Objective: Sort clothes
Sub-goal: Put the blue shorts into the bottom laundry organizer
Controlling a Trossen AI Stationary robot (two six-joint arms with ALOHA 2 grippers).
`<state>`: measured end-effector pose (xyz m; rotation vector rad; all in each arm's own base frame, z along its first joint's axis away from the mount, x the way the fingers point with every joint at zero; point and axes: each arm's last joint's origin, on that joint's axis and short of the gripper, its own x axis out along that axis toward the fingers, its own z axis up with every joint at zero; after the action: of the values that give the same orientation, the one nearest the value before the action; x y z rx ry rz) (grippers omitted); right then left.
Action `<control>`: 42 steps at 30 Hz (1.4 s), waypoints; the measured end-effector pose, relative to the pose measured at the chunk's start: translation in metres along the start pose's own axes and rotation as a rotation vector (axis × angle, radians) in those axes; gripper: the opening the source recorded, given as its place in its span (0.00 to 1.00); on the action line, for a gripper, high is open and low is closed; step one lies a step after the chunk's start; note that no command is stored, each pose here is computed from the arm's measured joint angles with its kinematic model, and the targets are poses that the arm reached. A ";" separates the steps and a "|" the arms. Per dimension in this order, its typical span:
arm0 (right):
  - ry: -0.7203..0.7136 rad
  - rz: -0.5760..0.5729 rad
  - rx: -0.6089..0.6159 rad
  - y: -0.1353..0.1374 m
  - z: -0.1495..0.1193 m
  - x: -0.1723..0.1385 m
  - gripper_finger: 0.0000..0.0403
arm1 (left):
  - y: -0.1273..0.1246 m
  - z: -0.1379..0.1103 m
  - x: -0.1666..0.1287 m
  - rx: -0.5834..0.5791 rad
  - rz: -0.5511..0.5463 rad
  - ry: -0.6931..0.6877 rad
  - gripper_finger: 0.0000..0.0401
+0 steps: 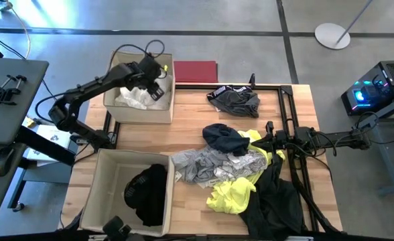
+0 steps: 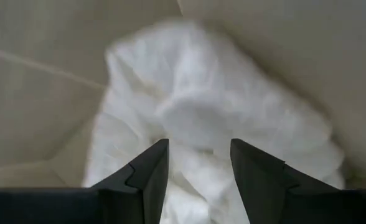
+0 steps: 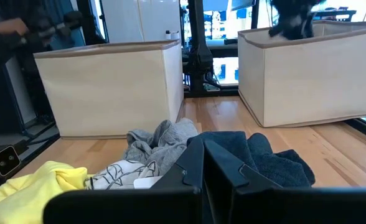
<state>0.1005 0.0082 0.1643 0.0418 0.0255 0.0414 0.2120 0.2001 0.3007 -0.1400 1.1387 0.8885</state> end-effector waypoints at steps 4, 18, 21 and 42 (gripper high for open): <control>0.000 0.000 0.000 0.000 0.000 0.000 0.00 | 0.008 0.021 -0.034 -0.014 -0.001 -0.093 0.40; 0.000 0.000 0.000 0.000 0.000 0.000 0.00 | -0.098 0.020 -0.156 0.253 -0.704 -0.756 0.40; 0.001 0.000 0.000 0.000 0.000 0.000 0.00 | -0.138 -0.008 -0.171 0.321 -0.833 -0.957 0.40; 0.000 0.000 0.000 0.000 0.000 0.000 0.00 | -0.273 -0.138 -0.147 0.446 -1.068 -1.393 0.40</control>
<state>0.1005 0.0083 0.1642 0.0419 0.0259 0.0418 0.2769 -0.1312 0.2716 0.2211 -0.1660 -0.3192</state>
